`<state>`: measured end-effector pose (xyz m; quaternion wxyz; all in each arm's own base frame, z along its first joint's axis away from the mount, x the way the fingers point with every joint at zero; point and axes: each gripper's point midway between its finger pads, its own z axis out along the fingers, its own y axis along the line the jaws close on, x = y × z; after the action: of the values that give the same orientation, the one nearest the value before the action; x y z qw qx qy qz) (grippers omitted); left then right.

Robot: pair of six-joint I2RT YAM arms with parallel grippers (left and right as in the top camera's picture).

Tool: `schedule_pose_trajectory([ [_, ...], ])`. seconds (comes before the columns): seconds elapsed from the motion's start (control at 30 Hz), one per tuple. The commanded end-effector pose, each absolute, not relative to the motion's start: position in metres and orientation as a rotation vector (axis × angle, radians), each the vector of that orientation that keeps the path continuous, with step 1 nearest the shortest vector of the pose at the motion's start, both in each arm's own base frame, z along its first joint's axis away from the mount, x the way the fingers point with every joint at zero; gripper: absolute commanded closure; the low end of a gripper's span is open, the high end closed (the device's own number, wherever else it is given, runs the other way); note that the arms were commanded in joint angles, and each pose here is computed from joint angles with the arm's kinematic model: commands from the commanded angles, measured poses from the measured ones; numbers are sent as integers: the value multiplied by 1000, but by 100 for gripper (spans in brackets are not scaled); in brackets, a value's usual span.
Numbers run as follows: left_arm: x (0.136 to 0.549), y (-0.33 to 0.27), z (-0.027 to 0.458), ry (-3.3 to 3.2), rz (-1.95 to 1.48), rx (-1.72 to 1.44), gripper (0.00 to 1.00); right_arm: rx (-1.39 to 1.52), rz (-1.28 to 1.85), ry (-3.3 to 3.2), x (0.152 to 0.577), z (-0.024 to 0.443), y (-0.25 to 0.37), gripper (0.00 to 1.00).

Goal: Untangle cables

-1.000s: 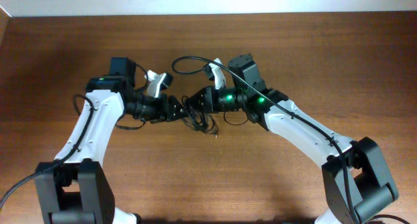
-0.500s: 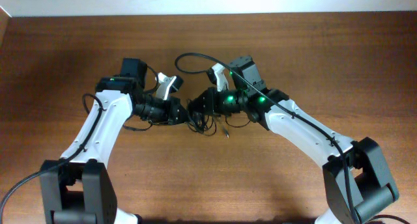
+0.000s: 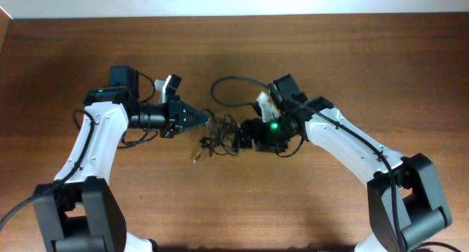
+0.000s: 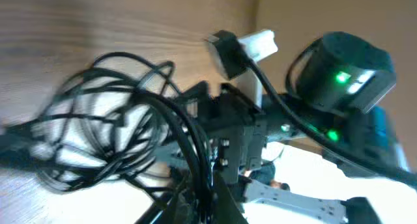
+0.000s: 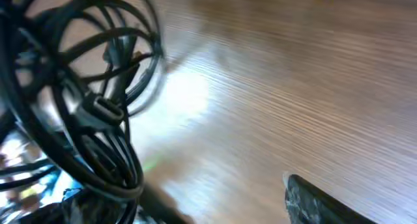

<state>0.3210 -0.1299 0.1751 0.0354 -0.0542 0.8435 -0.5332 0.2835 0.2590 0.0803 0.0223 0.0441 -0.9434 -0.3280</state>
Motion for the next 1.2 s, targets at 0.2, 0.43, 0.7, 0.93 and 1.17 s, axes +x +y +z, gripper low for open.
schedule_pose_trajectory([
  [0.2,308,-115,104,2982,-850,-29,100,216,-591,-2965,262,57,192,5],
  [0.43,295,-168,106,2967,-872,240,11,234,-686,-2873,255,64,166,3],
  [0.7,327,-135,100,2936,-612,45,69,370,-968,-2807,256,81,194,5],
  [0.93,332,-132,99,2924,-574,44,100,385,-1087,-2830,269,87,221,48],
  [1.17,326,-133,98,2926,-581,170,91,240,-668,-3071,284,59,222,43],
])
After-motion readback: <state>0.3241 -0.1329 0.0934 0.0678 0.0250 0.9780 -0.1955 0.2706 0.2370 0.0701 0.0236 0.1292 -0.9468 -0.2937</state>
